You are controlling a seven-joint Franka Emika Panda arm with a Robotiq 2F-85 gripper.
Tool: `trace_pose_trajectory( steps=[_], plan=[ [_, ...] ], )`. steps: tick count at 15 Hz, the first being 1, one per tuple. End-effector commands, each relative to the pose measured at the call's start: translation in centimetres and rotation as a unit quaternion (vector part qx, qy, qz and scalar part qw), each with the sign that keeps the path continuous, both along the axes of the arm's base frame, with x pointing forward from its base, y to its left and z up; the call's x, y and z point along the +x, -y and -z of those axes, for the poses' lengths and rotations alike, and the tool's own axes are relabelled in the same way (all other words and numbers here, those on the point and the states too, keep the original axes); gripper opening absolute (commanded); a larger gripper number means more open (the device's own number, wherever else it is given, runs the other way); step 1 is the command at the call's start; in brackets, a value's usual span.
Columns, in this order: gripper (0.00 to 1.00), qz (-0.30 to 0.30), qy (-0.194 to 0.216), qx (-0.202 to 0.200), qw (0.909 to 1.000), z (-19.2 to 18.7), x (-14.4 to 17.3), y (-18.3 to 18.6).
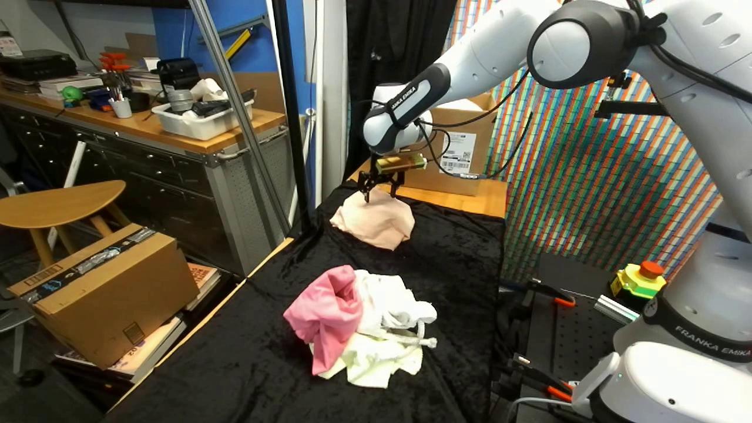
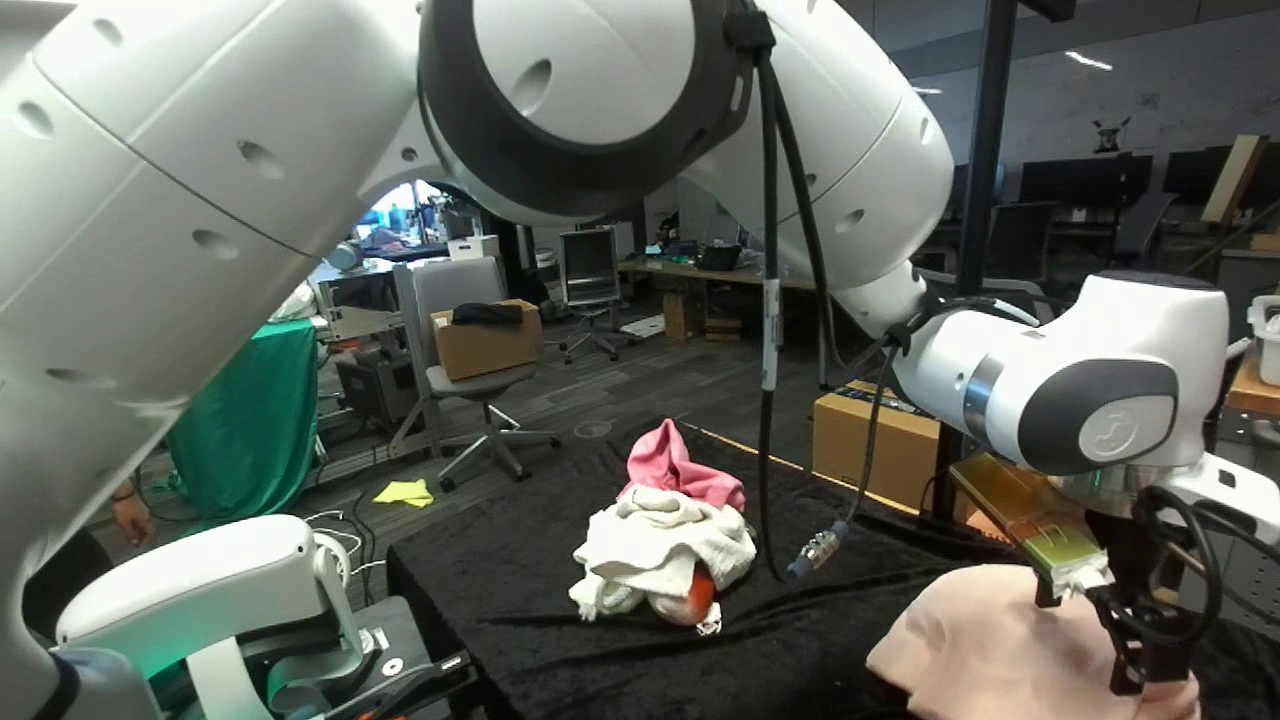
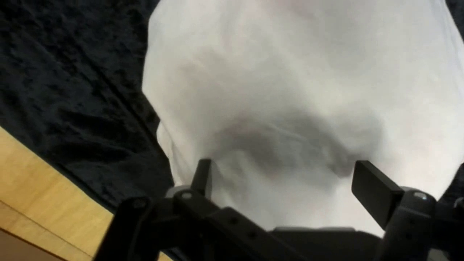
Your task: Put all the objects on the table grouped together.
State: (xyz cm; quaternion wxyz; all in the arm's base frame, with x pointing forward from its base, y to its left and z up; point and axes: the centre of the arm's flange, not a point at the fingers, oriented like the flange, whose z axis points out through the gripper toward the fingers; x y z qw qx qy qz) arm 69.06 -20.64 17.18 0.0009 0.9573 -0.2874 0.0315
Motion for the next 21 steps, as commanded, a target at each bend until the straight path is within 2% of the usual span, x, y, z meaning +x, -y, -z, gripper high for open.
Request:
trace_pose_trajectory(
  steps=[1,5,9,15,21],
  plan=[
    [1.00,0.024,0.005,0.003,0.9997,0.3,0.7,1.5],
    [1.00,0.036,0.004,0.006,0.9993,0.7,-0.1,2.6],
    [1.00,0.029,0.007,0.015,0.9994,1.0,-0.2,2.1],
    [1.00,-0.003,0.015,0.058,0.9982,2.3,1.2,-2.0],
    [1.00,-0.047,0.033,0.103,0.9930,2.6,2.0,-6.5]
  ],
)
